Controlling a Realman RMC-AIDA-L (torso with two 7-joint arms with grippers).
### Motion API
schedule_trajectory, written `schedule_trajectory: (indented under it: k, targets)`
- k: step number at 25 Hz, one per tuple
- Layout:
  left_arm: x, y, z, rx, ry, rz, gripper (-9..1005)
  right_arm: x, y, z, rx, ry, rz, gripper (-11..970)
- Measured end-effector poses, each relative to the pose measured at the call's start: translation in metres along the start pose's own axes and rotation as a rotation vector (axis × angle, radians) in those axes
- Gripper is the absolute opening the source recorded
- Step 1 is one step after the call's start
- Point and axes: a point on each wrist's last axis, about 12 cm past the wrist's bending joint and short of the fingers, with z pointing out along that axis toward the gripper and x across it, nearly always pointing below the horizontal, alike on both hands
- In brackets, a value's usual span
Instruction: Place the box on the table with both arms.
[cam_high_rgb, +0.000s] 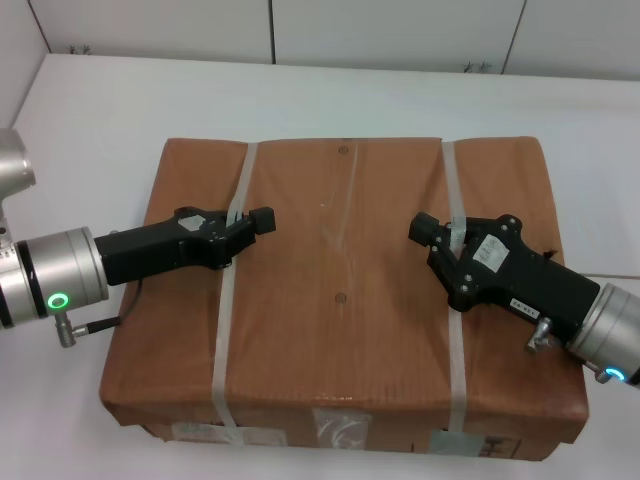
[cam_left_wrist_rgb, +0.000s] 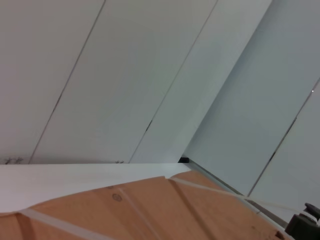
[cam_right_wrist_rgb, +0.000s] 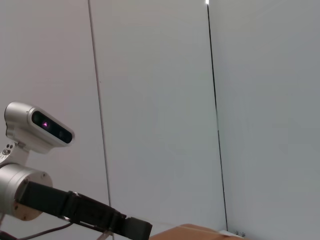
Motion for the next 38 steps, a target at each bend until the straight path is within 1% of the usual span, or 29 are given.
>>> schedule_trajectory:
  k: [18,21,25,31,34,38]
  targets:
    - [0.001,0.001,0.001,-0.011,0.004,0.005,-2,0.000,-0.001,0.001,0.003,0.008,-0.001,27]
    - [0.003,0.003,0.003,-0.037,0.016,-0.004,-2,0.004,-0.003,0.004,0.021,0.045,0.006,28]
    - [0.011,0.006,0.013,-0.088,0.049,-0.006,-2,0.010,-0.008,0.012,0.037,0.125,0.026,28]
    - [0.020,0.016,0.021,-0.206,0.114,0.007,-3,0.016,-0.016,0.034,0.078,0.269,0.081,28]
    - [0.023,0.019,0.025,-0.249,0.142,0.014,-3,0.019,-0.017,0.038,0.093,0.306,0.087,28]
    - [0.026,0.023,0.026,-0.284,0.158,0.011,-3,0.020,-0.017,0.039,0.098,0.318,0.089,29]
